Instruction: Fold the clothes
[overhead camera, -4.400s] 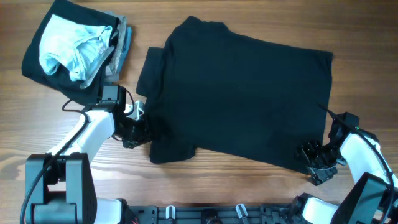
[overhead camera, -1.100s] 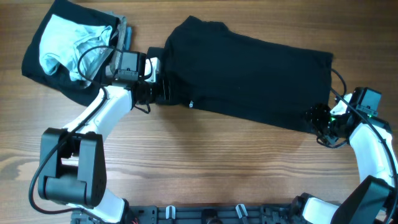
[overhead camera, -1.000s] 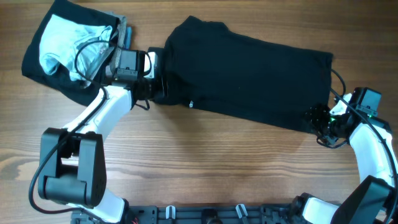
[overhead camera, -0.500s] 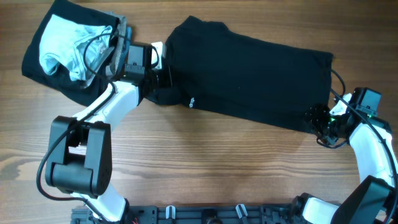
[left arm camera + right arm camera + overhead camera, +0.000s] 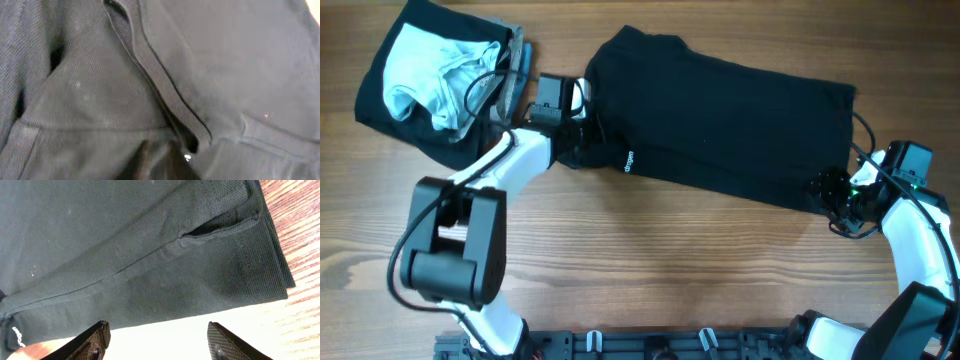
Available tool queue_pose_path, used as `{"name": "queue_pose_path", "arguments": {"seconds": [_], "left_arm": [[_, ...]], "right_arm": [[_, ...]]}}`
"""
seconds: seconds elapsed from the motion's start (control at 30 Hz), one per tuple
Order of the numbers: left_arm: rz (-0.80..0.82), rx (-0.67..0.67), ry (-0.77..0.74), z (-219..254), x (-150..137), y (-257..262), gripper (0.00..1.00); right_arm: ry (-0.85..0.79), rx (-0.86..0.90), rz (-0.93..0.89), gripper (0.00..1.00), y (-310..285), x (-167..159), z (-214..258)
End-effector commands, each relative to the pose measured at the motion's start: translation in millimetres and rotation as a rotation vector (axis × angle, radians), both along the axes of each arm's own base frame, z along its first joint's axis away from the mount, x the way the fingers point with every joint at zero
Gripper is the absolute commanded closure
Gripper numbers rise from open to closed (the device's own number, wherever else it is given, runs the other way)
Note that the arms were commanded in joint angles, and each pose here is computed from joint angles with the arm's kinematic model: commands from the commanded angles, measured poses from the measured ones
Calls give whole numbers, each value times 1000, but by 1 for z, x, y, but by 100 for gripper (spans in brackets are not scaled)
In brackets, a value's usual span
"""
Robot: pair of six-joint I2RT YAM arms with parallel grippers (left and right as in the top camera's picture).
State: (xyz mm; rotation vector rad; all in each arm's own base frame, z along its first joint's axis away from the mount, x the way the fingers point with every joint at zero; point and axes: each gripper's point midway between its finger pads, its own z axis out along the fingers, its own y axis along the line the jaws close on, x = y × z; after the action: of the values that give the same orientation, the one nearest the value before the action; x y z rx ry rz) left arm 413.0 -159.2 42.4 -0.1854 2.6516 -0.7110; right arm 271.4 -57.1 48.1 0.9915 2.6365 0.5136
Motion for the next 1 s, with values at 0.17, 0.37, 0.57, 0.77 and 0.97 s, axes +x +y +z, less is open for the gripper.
{"name": "queue_pose_path", "arguments": {"seconds": [0.17,0.37,0.57,0.77,0.97], "left_arm": [[-167,92,82,-40,-36,-42,96],[-137,19,-198,-15,24,-63,96],[-39,-126,-398,81,93,-75,96],[-211,173,74,13,0,-36,96],[-237,231,182,-24,-39,-29,96]], "right_arm": [[-4,15,18,33,3,0,-2],[-8,13,18,33,3,1,-1],[-8,13,19,33,3,1,-1],[-12,6,18,33,2,2,-1],[-20,3,18,33,1,4,-1]]}}
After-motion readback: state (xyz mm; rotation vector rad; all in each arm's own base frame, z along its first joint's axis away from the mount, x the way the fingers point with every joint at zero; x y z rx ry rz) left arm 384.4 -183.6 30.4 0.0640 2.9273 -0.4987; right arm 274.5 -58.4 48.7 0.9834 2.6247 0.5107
